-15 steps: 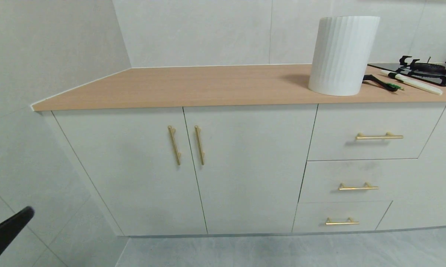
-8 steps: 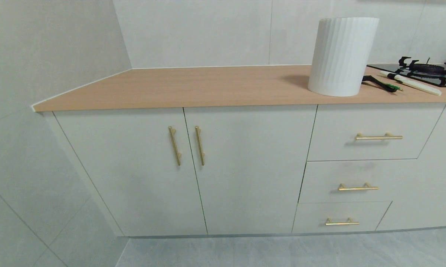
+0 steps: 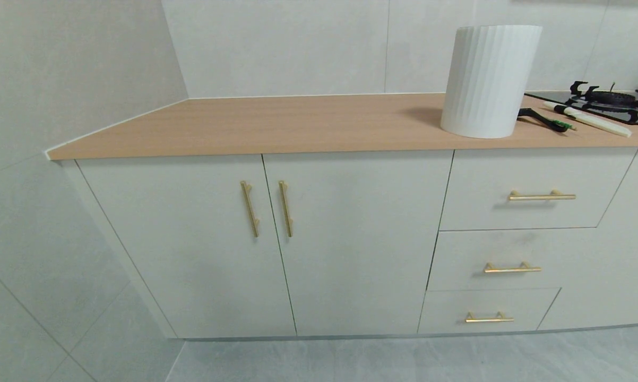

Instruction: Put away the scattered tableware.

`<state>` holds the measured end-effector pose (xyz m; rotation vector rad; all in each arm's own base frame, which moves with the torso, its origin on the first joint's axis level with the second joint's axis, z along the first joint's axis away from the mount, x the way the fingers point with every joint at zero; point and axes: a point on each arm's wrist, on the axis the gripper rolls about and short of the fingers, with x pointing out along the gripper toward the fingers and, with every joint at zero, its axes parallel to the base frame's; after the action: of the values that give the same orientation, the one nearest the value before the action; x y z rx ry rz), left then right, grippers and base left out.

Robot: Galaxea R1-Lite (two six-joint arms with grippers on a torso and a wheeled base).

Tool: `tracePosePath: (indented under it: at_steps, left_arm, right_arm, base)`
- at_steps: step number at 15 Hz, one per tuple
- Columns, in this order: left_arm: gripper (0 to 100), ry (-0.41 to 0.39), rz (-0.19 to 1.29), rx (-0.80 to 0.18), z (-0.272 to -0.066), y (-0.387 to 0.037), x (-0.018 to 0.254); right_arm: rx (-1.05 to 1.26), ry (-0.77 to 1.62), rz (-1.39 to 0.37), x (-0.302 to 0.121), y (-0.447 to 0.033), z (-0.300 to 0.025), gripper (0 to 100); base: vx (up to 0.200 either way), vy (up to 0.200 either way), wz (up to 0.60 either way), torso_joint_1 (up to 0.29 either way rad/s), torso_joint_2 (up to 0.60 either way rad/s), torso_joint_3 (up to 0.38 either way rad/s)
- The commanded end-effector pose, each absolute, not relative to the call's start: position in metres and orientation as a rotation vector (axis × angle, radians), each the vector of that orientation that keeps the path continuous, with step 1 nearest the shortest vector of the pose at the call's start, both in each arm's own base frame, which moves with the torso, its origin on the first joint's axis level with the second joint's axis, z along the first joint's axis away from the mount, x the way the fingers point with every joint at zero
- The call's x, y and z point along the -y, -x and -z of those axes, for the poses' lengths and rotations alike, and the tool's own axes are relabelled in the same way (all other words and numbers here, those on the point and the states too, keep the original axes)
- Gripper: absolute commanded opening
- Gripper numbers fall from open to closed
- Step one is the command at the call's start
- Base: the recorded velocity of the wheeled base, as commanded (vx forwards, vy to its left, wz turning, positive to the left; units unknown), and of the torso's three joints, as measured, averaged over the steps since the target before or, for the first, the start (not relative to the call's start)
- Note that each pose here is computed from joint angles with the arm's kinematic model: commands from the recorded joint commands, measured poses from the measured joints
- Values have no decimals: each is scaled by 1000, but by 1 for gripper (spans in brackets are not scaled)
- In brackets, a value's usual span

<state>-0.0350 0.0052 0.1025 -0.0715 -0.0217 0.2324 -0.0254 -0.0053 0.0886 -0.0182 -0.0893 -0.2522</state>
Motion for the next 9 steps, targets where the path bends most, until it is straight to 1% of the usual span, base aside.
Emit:
tracePosePath:
  at_steps: [1, 2, 3, 4, 5, 6, 7, 9]
  left_arm:
    - [100, 34, -152, -19, -83, 27, -3]
    - [100, 33, -138, -15, -82, 27, -3]
    - [100, 29, -77, 4, -83, 26, -2]
    - [100, 17, -54, 5, -83, 26, -1]
    - [100, -17, -37, 1, -83, 26, -1]
    - [100, -68, -29, -9, -75, 23, -1]
    - [100, -74, -25, -1, -75, 23, -1]
    - [100, -57, -23, -2, -75, 23, -1]
  right_arm:
    - [52, 31, 226, 5, 23, -82, 100]
    - [54, 32, 217, 5, 23, -82, 100]
    - [55, 33, 151, 3, 23, -82, 100]
    - [56, 36, 98, 2, 23, -82, 100]
    - [57, 36, 73, 1, 23, -82, 100]
    - [39, 47, 36, 1, 23, -80, 100]
    - [-1, 72, -11, 0, 23, -76, 100]
    - [15, 78, -26, -1, 23, -77, 100]
  base:
    - [0, 0, 0, 0, 0, 0]
    - [0, 0, 0, 0, 0, 0]
    - [0, 0, 0, 0, 0, 0]
    - [0, 0, 0, 0, 0, 0]
    - [0, 0, 0, 0, 0, 0]
    - [0, 0, 0, 0, 0, 0]
    - [0, 0, 0, 0, 0, 0]
    - [0, 0, 0, 0, 0, 0]
